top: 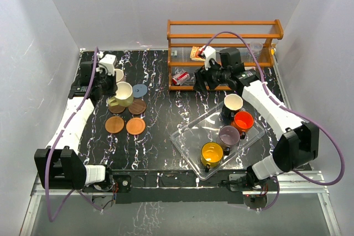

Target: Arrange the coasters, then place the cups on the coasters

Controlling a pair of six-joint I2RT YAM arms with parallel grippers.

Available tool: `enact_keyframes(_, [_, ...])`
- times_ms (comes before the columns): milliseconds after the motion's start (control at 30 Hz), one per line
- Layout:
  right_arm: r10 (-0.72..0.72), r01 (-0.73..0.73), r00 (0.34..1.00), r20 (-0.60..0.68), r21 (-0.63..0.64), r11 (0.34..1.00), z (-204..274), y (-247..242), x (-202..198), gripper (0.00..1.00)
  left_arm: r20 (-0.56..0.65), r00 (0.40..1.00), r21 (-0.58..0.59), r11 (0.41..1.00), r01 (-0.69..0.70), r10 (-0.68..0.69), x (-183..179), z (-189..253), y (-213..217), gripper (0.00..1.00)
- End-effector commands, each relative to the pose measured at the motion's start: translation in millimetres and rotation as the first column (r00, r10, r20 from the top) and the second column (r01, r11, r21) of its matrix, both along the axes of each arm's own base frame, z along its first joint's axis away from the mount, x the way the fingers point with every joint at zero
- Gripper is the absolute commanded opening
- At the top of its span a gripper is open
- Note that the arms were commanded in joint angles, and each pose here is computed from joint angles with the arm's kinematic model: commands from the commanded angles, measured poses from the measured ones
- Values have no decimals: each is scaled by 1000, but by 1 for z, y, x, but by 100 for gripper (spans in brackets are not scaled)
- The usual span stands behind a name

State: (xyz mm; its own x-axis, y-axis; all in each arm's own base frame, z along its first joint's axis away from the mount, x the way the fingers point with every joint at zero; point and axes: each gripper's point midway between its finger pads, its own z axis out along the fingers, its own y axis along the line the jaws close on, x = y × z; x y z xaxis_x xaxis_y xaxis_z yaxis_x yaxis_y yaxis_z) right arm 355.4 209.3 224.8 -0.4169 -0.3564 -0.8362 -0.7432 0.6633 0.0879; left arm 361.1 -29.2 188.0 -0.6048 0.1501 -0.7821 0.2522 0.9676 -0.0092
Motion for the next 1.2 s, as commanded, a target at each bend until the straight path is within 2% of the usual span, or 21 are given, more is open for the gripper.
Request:
enact_keyframes(0, [73,-82,989,127,73,994,27,-6,-7,63,95,995,-51,999,-9,14,12,17,20,0])
enact_keyframes(367, [77,-92,988,132,115,989,18,-28,-15,67,61,994,-69,994,-81,86,34,-18,55,0])
enact_keyframes(633, [75,-89,990,117,120,989,12,-30,-14,68,23,993,-98,989,-115,118,42,-34,59,0])
enact_keyframes(1167, [81,-95,990,112,125,988,10,-31,-16,70,-36,993,-73,990,-118,115,40,-46,63,0])
